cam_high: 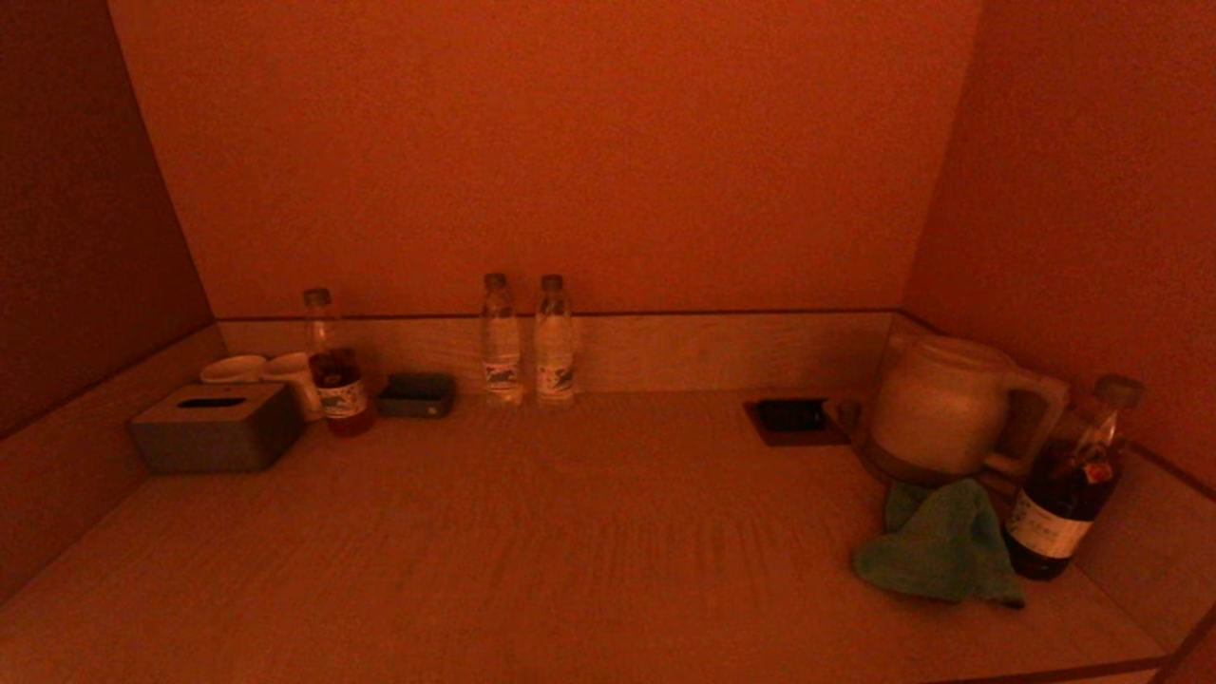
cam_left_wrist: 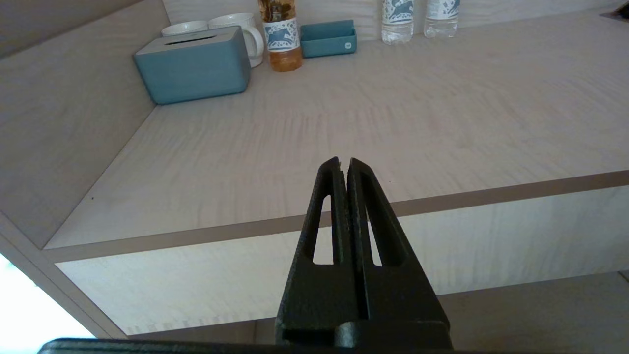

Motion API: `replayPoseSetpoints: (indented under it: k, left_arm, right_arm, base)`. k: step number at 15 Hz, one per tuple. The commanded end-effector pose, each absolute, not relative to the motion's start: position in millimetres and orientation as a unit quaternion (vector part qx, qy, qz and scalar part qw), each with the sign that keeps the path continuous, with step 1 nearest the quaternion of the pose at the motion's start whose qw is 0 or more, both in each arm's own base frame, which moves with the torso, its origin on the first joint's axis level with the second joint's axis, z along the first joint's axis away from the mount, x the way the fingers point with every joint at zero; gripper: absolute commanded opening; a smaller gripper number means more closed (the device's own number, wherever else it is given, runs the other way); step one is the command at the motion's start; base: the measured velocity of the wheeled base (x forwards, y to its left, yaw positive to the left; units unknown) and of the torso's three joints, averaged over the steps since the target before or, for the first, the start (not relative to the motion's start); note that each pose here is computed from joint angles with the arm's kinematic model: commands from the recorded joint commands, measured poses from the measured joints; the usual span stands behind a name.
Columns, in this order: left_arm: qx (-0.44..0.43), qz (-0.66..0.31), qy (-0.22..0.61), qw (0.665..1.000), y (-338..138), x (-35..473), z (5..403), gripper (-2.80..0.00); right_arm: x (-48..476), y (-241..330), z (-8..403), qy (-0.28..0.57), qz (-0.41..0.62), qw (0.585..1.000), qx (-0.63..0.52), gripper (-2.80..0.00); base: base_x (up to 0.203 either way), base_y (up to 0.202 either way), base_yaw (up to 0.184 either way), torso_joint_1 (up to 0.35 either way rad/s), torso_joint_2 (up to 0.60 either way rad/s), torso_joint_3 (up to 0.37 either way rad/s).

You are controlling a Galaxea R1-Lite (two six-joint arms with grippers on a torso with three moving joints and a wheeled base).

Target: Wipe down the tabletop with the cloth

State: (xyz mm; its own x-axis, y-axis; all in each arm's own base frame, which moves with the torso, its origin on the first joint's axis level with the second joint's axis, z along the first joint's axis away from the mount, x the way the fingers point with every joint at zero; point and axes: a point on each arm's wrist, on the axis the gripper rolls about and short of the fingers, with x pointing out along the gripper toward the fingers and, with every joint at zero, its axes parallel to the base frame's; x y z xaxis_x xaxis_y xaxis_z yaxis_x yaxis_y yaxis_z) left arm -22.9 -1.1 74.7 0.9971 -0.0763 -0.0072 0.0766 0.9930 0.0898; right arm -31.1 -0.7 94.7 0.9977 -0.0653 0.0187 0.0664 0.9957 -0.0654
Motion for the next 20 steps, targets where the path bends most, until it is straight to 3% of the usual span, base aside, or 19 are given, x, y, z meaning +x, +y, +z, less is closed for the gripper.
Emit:
replayPoseSetpoints:
  k: [1, 20]
  left_arm:
    - [0.045, -0.038, 0.002, 0.998, -1.1, -22.9, 74.7, -2.8]
    - [0.045, -0.038, 0.002, 0.998, -1.1, -22.9, 74.7, -2.8]
  right_arm:
    - [-30.7, -0.7, 93.5, -0.006, -0.031, 0.999, -0.034, -2.8]
    - [-25.4, 0.6, 76.7, 0.024, -0.001, 0.999, -0.034, -2.8]
  base:
    - [0.0, 0.0, 0.0, 0.0, 0.0, 0.0]
    - [0.0, 0.0, 0.0, 0.0, 0.0, 0.0]
